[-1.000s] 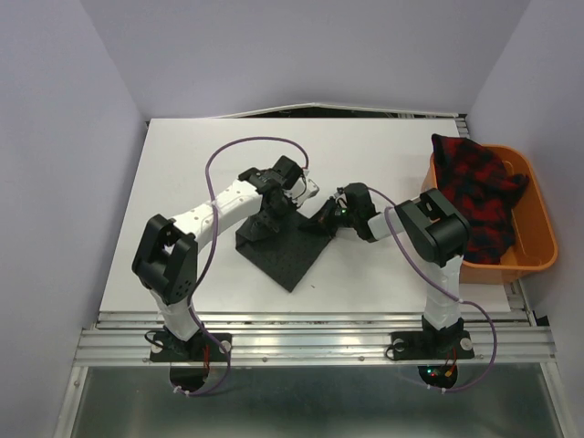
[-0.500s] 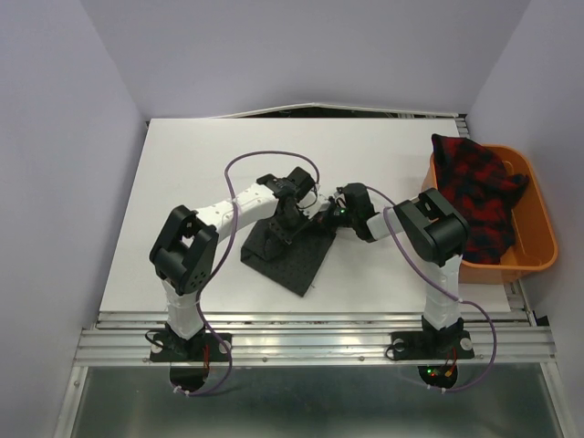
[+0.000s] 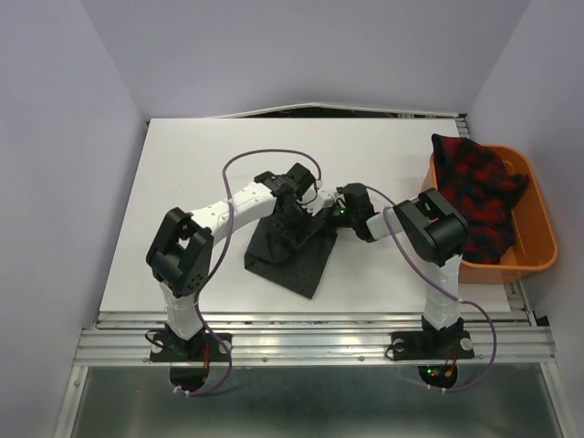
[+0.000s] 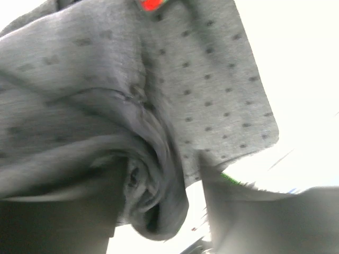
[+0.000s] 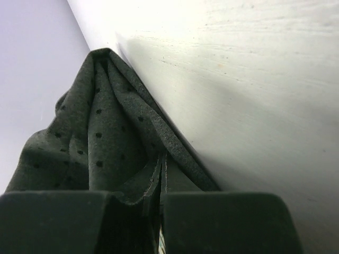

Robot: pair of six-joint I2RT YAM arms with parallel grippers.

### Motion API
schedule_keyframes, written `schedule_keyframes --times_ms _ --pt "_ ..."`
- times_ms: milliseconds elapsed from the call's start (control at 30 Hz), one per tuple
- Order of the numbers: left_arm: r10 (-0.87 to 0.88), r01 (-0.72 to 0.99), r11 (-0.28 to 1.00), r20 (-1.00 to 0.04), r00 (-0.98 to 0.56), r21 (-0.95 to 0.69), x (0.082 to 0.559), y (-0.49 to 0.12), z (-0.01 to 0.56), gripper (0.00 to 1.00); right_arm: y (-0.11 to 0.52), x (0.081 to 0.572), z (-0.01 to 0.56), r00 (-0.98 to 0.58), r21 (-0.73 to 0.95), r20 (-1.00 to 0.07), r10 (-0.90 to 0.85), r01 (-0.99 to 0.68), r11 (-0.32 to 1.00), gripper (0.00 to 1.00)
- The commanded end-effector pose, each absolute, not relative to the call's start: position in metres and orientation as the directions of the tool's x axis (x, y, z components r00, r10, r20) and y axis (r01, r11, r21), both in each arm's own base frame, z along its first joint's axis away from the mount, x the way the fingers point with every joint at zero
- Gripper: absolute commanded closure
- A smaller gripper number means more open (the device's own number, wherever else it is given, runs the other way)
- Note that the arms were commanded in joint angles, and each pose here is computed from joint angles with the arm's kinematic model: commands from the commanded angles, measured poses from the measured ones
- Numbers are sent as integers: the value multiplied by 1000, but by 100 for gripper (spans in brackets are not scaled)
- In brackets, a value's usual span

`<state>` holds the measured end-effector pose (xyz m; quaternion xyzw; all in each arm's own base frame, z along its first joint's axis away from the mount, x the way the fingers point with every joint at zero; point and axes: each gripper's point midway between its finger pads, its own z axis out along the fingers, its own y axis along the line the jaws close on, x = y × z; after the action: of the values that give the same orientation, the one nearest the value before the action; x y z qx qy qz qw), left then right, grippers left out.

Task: Fold and stack the skirts
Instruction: Fold the skirt

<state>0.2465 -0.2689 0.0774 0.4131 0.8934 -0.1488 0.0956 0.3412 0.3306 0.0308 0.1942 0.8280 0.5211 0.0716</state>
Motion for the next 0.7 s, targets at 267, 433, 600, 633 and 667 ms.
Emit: schedule_keyframes --times_ms 267,433,600,633,667 --pt "575 839 507 -648 -500 -197 257 -277 202 2 326 337 30 -940 845 42 338 213 490 81" --pt "413 732 624 -678 -608 -276 292 -247 213 14 303 345 54 -942 809 -65 330 144 570 76" --pt "371 628 750 -653 -660 -208 301 -222 183 20 286 344 74 -967 779 -134 217 32 627 65" --pt "350 605 769 -656 -669 -206 304 -216 181 22 284 342 76 -970 766 -149 193 10 642 62" --pt "324 574 788 -644 -693 -223 301 -209 171 25 274 337 76 -974 736 -166 157 -16 677 60"
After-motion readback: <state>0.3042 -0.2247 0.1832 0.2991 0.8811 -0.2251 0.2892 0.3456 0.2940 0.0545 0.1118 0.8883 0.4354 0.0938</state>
